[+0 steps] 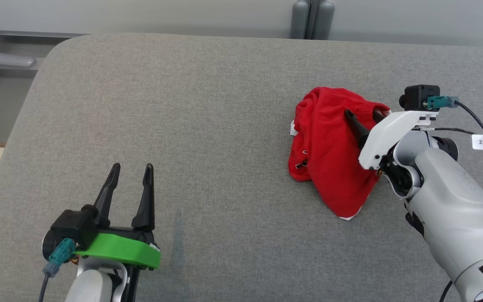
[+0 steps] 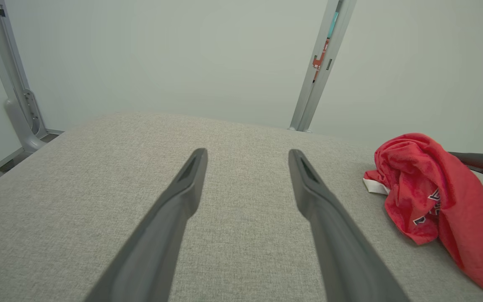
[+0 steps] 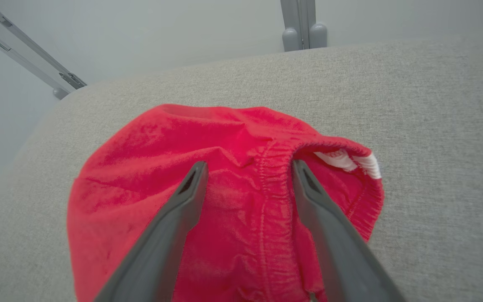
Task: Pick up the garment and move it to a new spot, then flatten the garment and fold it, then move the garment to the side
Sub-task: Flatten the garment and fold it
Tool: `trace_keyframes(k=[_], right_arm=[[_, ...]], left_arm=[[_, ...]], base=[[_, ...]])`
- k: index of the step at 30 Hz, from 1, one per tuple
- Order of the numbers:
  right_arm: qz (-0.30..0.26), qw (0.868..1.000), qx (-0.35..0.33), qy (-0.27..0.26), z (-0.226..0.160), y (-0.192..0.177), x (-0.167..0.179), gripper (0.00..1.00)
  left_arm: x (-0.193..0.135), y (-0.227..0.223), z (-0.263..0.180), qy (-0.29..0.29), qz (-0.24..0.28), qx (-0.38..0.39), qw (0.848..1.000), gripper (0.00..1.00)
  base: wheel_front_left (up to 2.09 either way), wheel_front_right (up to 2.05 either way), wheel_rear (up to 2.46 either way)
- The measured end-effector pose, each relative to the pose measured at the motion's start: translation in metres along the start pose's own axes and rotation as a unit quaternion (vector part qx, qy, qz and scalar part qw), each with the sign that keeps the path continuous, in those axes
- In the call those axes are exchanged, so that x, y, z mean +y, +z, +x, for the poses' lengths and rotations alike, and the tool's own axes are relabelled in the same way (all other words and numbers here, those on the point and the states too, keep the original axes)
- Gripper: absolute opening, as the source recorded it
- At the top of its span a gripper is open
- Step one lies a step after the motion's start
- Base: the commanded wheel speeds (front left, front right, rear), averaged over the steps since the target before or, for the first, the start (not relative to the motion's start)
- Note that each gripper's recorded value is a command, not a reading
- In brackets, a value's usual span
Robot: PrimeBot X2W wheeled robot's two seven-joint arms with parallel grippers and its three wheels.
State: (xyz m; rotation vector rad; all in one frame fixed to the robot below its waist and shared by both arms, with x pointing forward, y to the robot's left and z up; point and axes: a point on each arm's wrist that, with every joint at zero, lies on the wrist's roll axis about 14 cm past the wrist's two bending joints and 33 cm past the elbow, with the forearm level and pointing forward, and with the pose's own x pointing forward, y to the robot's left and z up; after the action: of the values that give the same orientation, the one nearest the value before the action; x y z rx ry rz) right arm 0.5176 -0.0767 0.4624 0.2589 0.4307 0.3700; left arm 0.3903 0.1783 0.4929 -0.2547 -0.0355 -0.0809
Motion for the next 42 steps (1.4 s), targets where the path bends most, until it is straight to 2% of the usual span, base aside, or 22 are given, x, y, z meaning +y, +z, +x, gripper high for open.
trace_keyframes(k=[6, 7, 8, 9, 10, 14, 18, 20, 25, 28, 30, 32, 34, 36, 38, 42], right_arm=[[0.014, 1.000, 0.005, 0.001, 0.010, -0.001, 0.001, 1.00], [0.017, 1.000, 0.003, 0.004, 0.012, 0.000, 0.002, 0.85], [0.016, 1.000, 0.003, 0.007, 0.013, 0.001, 0.005, 0.48], [0.013, 1.000, 0.001, 0.011, 0.015, 0.001, 0.007, 0.03], [0.011, 1.000, -0.005, 0.014, 0.016, 0.003, 0.009, 0.00], [-0.006, 0.997, -0.061, 0.051, 0.020, 0.034, 0.035, 0.00], [-0.022, 0.982, -0.137, 0.124, 0.012, 0.082, 0.088, 0.00], [-0.029, 0.970, -0.175, 0.167, 0.002, 0.107, 0.118, 0.00], [-0.020, 0.924, -0.276, 0.264, -0.040, 0.170, 0.181, 0.00], [-0.002, 0.897, -0.325, 0.301, -0.067, 0.200, 0.200, 0.00], [-0.003, 0.888, -0.346, 0.302, -0.077, 0.212, 0.199, 0.00], [-0.019, 0.897, -0.350, 0.270, -0.074, 0.214, 0.177, 0.00], [-0.031, 0.915, -0.339, 0.215, -0.062, 0.207, 0.141, 0.00], [-0.031, 0.940, -0.304, 0.151, -0.047, 0.181, 0.096, 0.00], [-0.025, 0.958, -0.268, 0.101, -0.037, 0.153, 0.061, 0.00], [-0.017, 0.979, -0.203, 0.012, -0.032, 0.095, -0.003, 0.00]], left_arm=[[0.002, 0.000, 0.002, 0.002, 0.000, 0.001, 1.000, 1.00], [0.003, -0.001, 0.002, 0.003, 0.000, 0.002, 1.000, 1.00], [0.004, -0.002, 0.001, 0.004, 0.001, 0.003, 1.000, 1.00], [0.005, -0.002, 0.001, 0.006, 0.001, 0.004, 1.000, 1.00], [0.006, -0.002, 0.001, 0.007, 0.001, 0.004, 1.000, 1.00], [0.008, 0.000, 0.001, 0.010, 0.002, 0.001, 1.000, 1.00], [0.009, 0.008, 0.001, 0.011, 0.003, -0.010, 1.000, 1.00], [0.008, 0.011, 0.000, 0.010, 0.003, -0.014, 1.000, 1.00], [0.006, 0.018, 0.000, 0.007, 0.004, -0.025, 1.000, 1.00], [0.004, 0.019, -0.001, 0.004, 0.003, -0.028, 1.000, 1.00], [0.002, 0.019, -0.001, 0.002, 0.002, -0.028, 1.000, 1.00], [0.000, 0.018, -0.002, -0.001, 0.001, -0.026, 1.000, 1.00], [-0.003, 0.018, -0.001, -0.006, 0.002, -0.027, 1.000, 1.00], [-0.008, 0.018, -0.001, -0.012, 0.001, -0.026, 1.000, 1.00], [-0.010, 0.016, -0.001, -0.016, 0.000, -0.024, 1.000, 1.00], [-0.014, 0.011, 0.000, -0.020, -0.002, -0.017, 1.000, 1.00]], base=[[0.00, 0.00, 0.00], [0.00, 0.00, 0.00], [0.00, 0.00, 0.00], [0.00, 0.00, 0.00], [0.00, 0.00, 0.00], [0.00, 0.00, 0.00], [0.00, 0.00, 0.00], [0.00, 0.00, 0.00], [0.00, 0.00, 0.00], [0.00, 0.00, 0.00], [0.00, 0.00, 0.00], [0.00, 0.00, 0.00], [0.00, 0.00, 0.00], [0.00, 0.00, 0.00], [0.00, 0.00, 0.00], [0.00, 0.00, 0.00]])
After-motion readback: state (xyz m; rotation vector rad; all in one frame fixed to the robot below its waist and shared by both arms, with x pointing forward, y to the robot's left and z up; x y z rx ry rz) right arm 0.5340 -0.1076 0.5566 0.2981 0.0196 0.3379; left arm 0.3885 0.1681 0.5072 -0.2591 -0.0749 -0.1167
